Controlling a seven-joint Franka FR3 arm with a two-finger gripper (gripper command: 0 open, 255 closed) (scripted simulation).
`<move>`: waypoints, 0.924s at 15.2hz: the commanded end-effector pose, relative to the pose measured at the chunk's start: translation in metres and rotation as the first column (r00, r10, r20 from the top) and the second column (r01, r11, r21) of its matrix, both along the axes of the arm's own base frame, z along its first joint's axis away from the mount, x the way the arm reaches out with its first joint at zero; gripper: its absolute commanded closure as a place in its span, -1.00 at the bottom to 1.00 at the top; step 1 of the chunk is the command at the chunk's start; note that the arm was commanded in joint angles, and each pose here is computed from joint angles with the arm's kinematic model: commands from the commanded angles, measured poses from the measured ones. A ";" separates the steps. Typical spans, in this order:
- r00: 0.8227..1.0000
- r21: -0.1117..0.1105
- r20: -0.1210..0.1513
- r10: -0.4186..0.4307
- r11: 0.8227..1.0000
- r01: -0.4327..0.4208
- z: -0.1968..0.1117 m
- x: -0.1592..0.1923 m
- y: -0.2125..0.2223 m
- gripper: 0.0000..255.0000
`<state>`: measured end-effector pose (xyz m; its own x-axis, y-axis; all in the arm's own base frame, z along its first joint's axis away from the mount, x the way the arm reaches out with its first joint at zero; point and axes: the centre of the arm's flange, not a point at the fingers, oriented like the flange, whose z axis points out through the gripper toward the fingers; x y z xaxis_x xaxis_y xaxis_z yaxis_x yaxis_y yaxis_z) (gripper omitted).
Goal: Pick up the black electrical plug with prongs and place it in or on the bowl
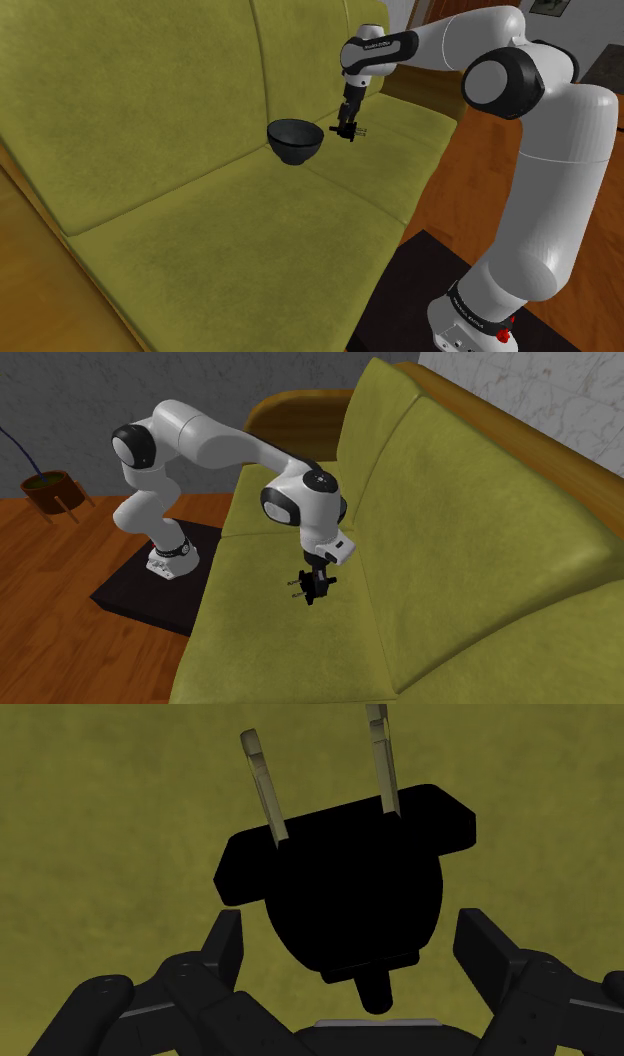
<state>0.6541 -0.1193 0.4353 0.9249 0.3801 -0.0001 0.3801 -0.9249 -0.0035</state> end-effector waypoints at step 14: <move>1.000 0.000 0.001 0.000 1.000 0.000 -0.004 0.000 0.001 1.00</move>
